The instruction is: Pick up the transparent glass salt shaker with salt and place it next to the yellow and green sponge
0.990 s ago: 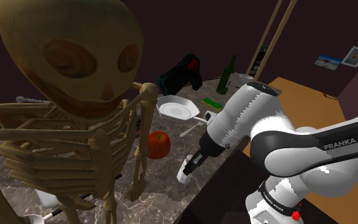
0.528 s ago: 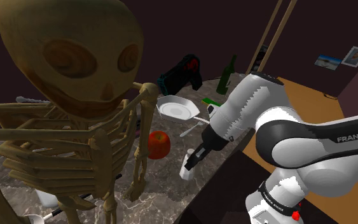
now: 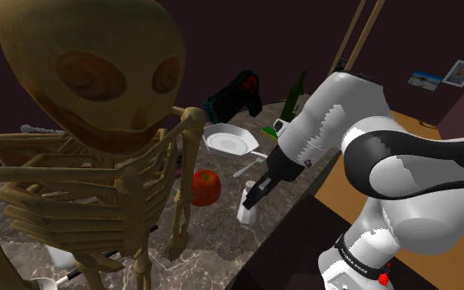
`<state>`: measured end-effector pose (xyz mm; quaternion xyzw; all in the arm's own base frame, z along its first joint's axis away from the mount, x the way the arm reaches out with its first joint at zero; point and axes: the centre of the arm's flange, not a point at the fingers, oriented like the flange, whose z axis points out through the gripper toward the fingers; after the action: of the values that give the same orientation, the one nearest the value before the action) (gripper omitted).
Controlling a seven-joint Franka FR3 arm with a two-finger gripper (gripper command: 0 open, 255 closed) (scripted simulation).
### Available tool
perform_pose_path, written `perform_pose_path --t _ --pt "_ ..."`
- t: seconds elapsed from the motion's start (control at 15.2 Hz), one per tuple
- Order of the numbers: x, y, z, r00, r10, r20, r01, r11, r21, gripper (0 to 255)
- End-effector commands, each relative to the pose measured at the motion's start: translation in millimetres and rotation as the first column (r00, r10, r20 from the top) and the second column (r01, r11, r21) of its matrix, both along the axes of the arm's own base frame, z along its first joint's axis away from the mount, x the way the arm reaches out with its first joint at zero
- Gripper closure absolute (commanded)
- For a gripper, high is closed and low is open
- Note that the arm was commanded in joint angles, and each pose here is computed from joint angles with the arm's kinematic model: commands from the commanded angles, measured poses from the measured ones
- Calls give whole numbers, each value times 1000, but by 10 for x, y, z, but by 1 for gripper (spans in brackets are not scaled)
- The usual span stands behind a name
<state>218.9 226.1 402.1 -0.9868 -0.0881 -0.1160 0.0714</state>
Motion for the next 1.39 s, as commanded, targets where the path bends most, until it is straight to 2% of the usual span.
perform_pose_path --t 0.0,1.32 --pt "-3 -13 112 1000 0 0 0 1000 0 255" --pt "-3 -13 1124 1000 0 0 0 1000 0 255"
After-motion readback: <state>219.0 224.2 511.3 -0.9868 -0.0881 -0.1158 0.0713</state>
